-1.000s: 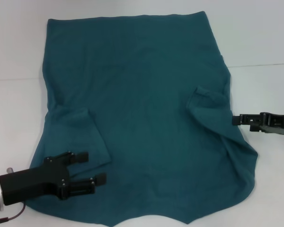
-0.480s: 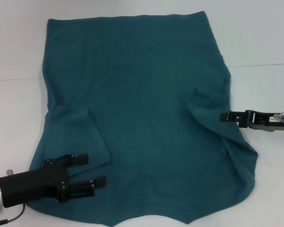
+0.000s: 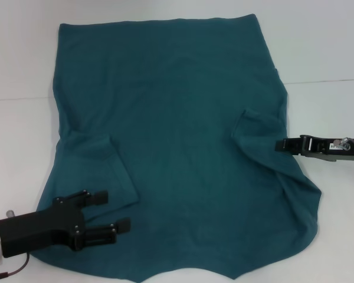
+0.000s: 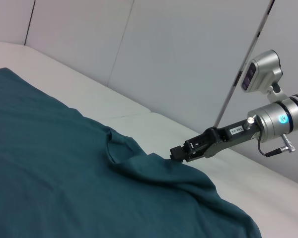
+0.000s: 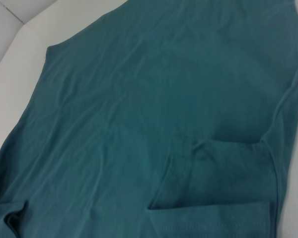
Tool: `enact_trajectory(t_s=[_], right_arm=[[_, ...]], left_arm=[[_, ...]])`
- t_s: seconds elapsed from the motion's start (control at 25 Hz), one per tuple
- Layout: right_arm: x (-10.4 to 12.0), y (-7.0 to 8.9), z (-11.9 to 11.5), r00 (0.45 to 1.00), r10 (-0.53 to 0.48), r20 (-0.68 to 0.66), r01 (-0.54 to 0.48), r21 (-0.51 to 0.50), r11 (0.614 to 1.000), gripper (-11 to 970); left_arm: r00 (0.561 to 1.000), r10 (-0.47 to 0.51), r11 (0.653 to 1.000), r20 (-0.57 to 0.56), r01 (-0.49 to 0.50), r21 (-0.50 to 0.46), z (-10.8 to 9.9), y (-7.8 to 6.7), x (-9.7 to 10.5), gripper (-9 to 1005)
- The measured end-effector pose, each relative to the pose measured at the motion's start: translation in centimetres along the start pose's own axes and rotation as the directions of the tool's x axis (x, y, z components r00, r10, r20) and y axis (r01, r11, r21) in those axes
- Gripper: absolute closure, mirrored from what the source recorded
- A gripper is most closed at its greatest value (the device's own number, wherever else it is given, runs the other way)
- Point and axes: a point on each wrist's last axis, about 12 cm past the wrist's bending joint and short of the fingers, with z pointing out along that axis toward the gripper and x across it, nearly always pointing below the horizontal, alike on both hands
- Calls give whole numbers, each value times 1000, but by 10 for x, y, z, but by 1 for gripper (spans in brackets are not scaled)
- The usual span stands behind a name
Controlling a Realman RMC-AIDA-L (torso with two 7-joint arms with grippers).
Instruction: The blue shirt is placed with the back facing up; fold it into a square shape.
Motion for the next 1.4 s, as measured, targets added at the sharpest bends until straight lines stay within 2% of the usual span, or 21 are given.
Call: enact_trajectory(t_s=[0.12,0.24,0.48,0.68,0.92,1.16,1.4], right_arm=[[0,0,0,1000,-2,-2,2,1,1000,355],[1,0,0,1000,-1,-3,1,0,1000,564],[2,-2,-2,1000,2,-4,-2,4,1000,812],[3,-4,-3,1000,8,-2,-8,8,1000,960],[2,-4,-7,1000,-10,20,11,-19,1000,960],[-1,10,-6,997,-68,30,71,-117,991,959],[-8,21,-2,995,-95,32,99,-152,983,960]], left_arm=[[1000,0,1000,0,0,-1,0,0,0,46],[1000,0,1000,0,0,-2,0,0,0,46],[1000,0,1000,0,0,-3,-1,0,0,46],[1000,-1,1000,0,1,-1,-1,0,0,46],[1000,0,1000,6,0,1,-1,0,-1,46],[1000,0,1000,8,0,-1,0,0,-1,46],[1000,3,1000,9,-3,1,1,0,-2,46]])
